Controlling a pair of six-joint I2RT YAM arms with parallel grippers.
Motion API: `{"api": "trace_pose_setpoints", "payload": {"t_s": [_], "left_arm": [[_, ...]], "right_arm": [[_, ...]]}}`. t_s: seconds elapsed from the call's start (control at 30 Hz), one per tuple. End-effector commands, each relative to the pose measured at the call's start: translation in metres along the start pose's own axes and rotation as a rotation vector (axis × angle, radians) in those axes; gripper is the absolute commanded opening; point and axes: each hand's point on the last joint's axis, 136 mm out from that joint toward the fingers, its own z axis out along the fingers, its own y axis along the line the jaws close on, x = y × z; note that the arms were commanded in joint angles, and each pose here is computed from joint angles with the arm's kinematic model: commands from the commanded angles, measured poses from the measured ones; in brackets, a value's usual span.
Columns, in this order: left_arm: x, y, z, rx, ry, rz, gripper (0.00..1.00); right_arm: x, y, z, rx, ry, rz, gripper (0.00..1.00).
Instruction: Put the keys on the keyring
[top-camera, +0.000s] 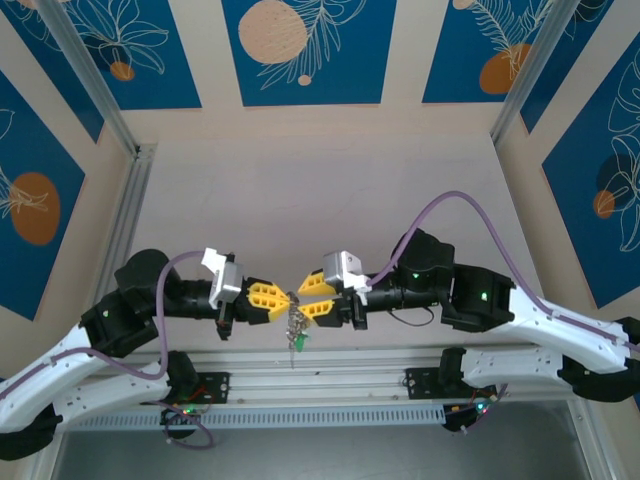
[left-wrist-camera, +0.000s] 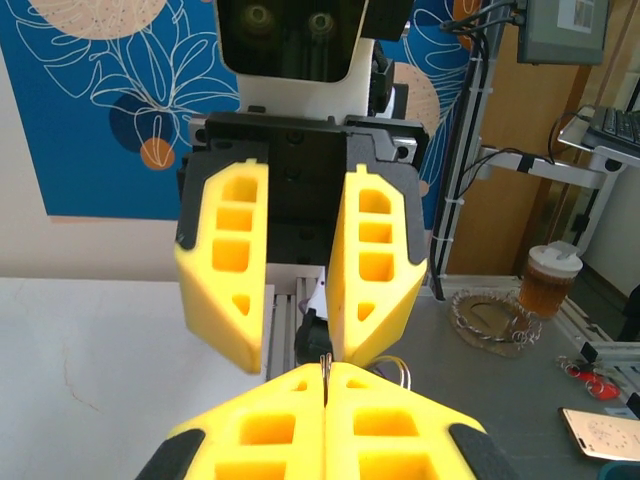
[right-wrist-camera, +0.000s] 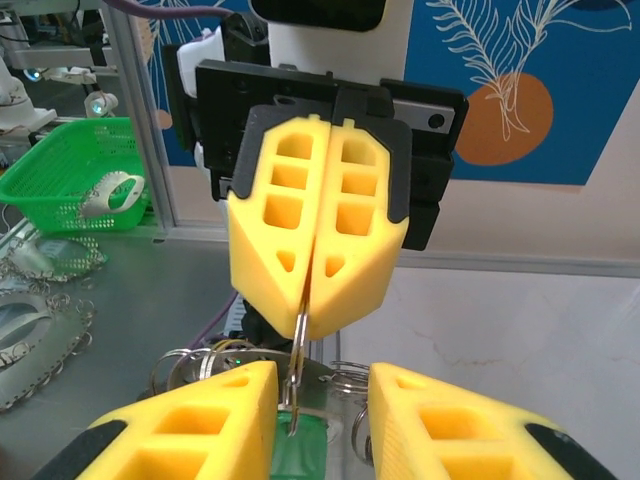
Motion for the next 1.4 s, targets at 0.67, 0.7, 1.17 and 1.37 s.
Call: {"api": "trace_pose_setpoints", "payload": {"t_s": [0.67,0.7,1.17,1.37], "left_arm": [[-0.019,-0.006,-0.005,0.011,-0.055,0.040,0.00],[-0.018,-0.004,-0.006,-0.009,-0.042,0.043,0.00],[0.005,0.016,-0.021,-0.149,0.320,0.071,0.41],[0.017,0.018,-0.015,-0.123,0.366,0.062,0.36]], "right_arm": [[-0.012,-0.005,-0.001,-0.008,-0.023,0.009,0.00],[-0.013,-0.005,-0.003,-0.004,-0.019,0.005,0.00],[0.029,-0.016,0.003,0.088,0.293,-0.049,0.00],[0.023,-0.011,0.006,0.052,0.280,-0.064,0.00]]}}
